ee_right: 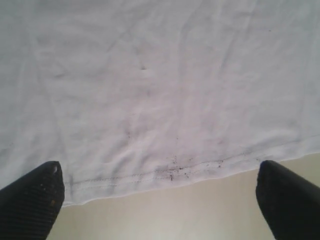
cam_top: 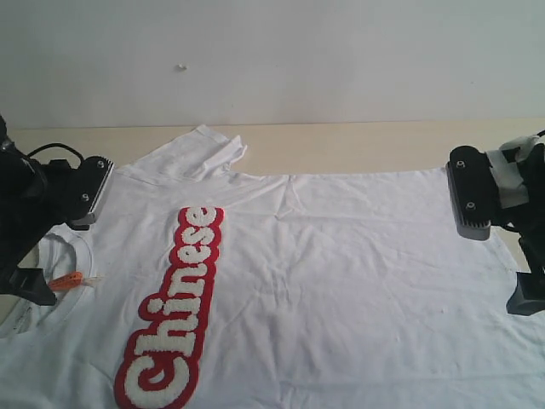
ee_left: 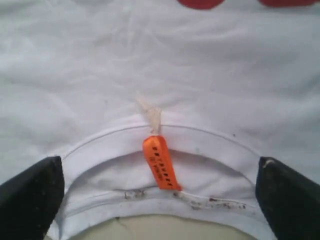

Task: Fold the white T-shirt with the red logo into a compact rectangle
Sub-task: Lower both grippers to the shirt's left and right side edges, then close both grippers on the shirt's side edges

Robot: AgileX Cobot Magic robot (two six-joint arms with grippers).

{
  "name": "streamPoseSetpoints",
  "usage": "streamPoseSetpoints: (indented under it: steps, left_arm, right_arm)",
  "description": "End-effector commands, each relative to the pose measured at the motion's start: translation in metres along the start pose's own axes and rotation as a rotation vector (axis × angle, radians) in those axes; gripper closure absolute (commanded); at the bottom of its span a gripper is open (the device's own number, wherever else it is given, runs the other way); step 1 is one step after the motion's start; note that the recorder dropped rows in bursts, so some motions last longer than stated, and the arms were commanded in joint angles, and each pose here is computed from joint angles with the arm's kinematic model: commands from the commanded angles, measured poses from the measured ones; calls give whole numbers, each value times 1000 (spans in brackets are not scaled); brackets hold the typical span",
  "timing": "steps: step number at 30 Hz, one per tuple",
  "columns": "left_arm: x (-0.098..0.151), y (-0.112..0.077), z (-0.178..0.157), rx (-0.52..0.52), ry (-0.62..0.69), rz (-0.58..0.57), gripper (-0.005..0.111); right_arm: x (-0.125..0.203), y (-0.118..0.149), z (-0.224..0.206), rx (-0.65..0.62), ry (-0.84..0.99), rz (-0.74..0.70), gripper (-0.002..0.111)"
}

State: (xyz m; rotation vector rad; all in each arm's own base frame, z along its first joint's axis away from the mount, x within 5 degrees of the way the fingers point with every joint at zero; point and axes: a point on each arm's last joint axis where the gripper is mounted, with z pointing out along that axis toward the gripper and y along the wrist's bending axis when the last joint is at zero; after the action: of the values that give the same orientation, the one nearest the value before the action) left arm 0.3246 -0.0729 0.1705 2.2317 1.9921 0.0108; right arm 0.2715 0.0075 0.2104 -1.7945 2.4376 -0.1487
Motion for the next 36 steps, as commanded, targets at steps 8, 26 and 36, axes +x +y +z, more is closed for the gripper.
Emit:
streamPoseSetpoints:
  steps: [8, 26, 36]
  left_arm:
    - [6, 23, 34, 58, -6, -20, 2]
    - [11, 22, 41, 84, -7, -41, 2]
    - [11, 21, 43, 95, -10, -44, 2]
  right_arm:
    - [-3, -8, 13, 22, 0, -14, 3]
    - [-8, -27, 70, 42, 24, -175, 3]
    - [9, -31, 96, -32, 3, -107, 3]
